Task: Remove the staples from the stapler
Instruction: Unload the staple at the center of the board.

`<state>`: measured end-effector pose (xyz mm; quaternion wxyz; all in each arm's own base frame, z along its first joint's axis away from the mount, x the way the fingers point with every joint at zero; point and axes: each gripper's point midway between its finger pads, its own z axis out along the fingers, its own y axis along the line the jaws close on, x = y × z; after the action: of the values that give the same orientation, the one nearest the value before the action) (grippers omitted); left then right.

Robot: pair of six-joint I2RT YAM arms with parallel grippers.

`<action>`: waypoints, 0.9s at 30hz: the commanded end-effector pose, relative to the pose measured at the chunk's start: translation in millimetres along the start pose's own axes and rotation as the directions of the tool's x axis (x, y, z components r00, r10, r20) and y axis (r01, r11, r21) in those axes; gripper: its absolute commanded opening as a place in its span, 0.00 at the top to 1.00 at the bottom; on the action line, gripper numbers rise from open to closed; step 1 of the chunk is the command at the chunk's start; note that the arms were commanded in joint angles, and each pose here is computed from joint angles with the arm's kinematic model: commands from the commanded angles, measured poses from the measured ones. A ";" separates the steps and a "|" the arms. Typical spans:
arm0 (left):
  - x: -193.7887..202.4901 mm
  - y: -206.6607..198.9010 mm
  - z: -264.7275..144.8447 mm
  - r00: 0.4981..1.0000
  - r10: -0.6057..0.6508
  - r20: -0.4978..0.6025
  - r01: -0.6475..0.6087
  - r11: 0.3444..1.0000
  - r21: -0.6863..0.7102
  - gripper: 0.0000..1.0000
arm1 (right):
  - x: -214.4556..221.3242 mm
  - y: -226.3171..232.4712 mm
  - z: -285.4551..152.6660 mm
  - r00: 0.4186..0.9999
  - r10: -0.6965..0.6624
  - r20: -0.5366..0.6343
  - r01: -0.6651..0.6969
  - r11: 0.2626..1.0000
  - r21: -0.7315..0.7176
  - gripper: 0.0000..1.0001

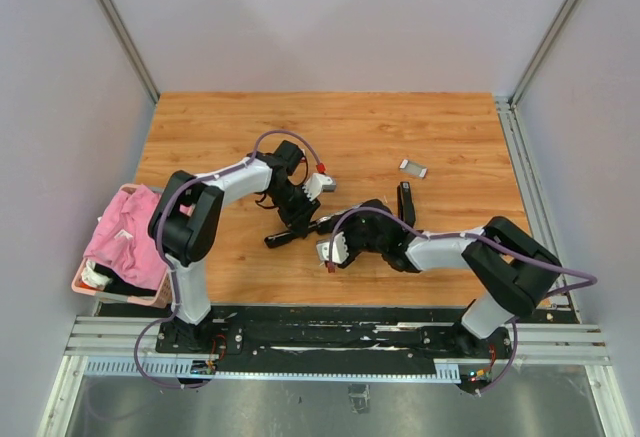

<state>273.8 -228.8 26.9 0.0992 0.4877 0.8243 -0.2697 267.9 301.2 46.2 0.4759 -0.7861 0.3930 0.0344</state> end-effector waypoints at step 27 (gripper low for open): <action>-3.2 -9.6 -2.6 0.997 -0.070 0.026 0.067 0.991 0.116 0.97 | 2.4 2.4 31.2 0.984 0.048 -0.170 -0.046 0.999 0.017 0.68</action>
<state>267.8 -230.5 26.6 0.0793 0.4694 0.8241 -0.3070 285.1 321.7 35.9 0.4703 -0.7701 0.4288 -0.0434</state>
